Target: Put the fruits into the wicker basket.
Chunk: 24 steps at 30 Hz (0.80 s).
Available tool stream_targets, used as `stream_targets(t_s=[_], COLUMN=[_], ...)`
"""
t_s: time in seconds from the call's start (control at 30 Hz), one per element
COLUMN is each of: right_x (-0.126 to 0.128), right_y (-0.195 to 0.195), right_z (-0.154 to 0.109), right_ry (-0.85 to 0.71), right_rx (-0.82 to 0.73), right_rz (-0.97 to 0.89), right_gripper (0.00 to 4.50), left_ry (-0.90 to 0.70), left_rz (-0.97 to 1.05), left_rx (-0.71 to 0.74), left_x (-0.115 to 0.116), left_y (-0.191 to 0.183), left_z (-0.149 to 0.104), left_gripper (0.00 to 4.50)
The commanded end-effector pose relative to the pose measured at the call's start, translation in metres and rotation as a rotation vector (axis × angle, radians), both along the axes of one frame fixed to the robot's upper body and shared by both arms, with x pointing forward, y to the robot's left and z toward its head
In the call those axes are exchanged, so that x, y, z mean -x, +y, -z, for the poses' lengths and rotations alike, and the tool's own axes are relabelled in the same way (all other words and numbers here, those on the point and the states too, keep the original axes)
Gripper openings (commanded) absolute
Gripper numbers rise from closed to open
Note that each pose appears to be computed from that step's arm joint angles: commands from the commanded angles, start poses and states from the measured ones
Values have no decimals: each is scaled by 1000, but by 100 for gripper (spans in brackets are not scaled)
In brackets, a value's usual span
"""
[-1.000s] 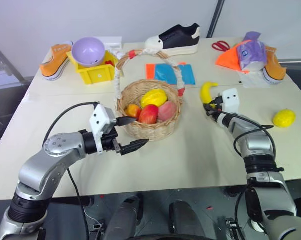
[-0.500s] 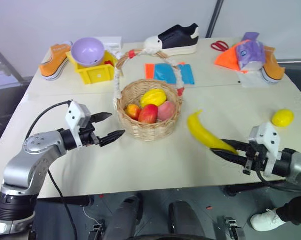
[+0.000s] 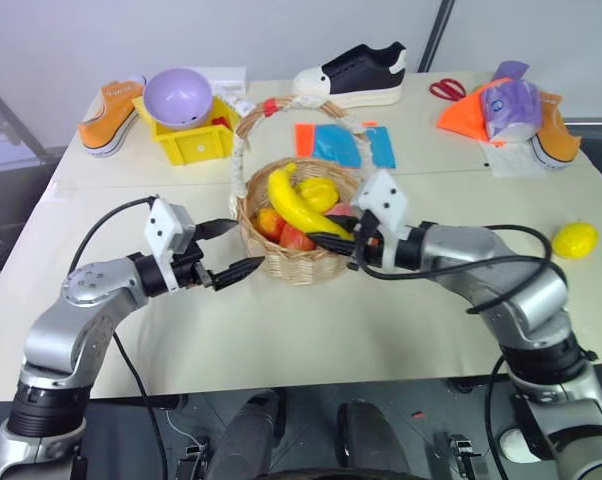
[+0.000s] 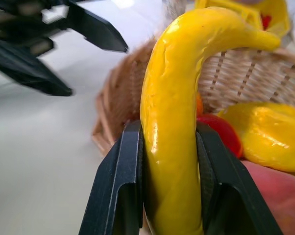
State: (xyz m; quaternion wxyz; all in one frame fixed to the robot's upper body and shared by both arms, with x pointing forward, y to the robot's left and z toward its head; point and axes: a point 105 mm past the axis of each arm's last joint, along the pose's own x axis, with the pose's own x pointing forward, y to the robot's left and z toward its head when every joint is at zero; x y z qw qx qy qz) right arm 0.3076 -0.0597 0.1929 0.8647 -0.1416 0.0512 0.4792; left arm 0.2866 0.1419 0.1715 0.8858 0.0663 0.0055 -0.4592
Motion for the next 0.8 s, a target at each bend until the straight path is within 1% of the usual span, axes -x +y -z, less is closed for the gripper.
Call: stream_targets(t_s=[0.03, 0.07, 0.13, 0.17, 0.23, 0.3, 0.4, 0.5, 0.53, 0.57, 0.6, 0.63, 0.73, 0.8], right_x=[0, 1, 16, 23, 44, 57, 56, 52, 44, 40, 39, 35, 25, 20], right_y=[3, 3, -7, -11, -29, -47, -103, -143, -175, -203, -220, -243, -286, -305], right_z=[-21, -23, -35, -38, -46, -47, -31, -21, -14, -7, -2, 4, 15, 22], right_ry=[-82, -91, -153, -172, -154, -124, -67, -27, -27, -28, -31, -52, -104, -112], right_rx=[-23, -24, -22, -18, -42, -58, -33, -53, -72, -75, -72, -53, -4, -2], right_rz=[-12, -15, -50, -61, -92, -80, 157, 336, 502, 644, 730, 861, 1138, 1246], right_gripper=[255, 305, 402, 402, 402, 402, 402, 402, 427, 427, 427, 427, 427, 427], left_ry=[-43, -43, -44, -44, -43, -44, -56, -62, -62, -60, -59, -57, -54, -53], left_rz=[31, 35, 64, 75, 118, 157, 253, 315, 340, 356, 364, 368, 387, 394], left_rx=[21, 26, 43, 48, 53, 59, 72, 80, 88, 95, 100, 100, 98, 96], left_x=[9, 11, 14, 15, 19, 22, 25, 28, 27, 26, 24, 22, 21, 22], left_y=[-12, -13, -24, -27, -38, -47, -71, -86, -92, -96, -99, -100, -101, -102], left_z=[-12, -13, -16, -17, -19, -20, -25, -29, -29, -30, -30, -30, -30, -29], left_gripper=[450, 450, 450, 450, 450, 450, 450, 450, 450, 450, 450, 450, 450, 450])
